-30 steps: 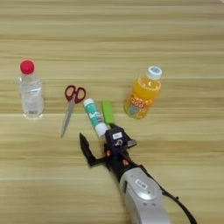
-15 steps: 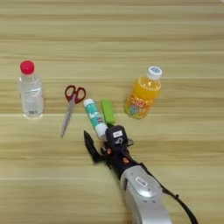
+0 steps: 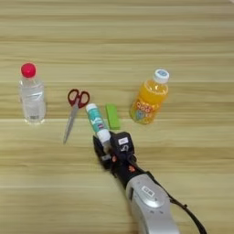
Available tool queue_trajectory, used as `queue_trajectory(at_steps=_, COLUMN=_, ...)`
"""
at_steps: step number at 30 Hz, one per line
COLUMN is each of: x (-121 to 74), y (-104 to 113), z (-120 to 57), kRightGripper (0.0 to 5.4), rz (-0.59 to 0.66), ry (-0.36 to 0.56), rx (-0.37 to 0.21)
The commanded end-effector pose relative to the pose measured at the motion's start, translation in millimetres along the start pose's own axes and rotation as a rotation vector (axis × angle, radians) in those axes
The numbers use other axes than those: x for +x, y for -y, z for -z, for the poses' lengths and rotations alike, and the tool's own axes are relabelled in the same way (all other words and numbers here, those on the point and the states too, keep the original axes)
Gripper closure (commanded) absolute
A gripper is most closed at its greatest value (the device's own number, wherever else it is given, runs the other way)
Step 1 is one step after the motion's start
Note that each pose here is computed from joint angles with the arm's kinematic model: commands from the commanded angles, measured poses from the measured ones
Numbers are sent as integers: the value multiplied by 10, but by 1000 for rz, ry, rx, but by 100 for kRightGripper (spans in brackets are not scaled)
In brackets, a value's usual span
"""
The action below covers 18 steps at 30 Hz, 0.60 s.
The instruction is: Move the objects on the table
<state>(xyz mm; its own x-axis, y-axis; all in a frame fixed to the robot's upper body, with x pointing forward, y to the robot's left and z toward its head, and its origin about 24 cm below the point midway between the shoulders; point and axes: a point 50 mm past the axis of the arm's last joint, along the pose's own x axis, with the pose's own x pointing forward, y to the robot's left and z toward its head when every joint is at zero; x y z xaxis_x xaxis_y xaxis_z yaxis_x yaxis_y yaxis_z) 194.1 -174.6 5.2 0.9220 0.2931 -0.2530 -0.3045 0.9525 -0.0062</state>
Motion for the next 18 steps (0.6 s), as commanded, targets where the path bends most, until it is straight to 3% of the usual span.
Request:
queue_trajectory(at_steps=1, x=-12, y=38, z=-15, kRightGripper=357, rz=21, ry=-5, rx=-13)
queue_trajectory(at_steps=10, x=-11, y=43, z=-13, kRightGripper=370, rz=23, ry=-5, rx=-13)
queue_trajectory(at_steps=18, x=-13, y=47, z=-98, kRightGripper=371, rz=24, ry=50, rx=-17)
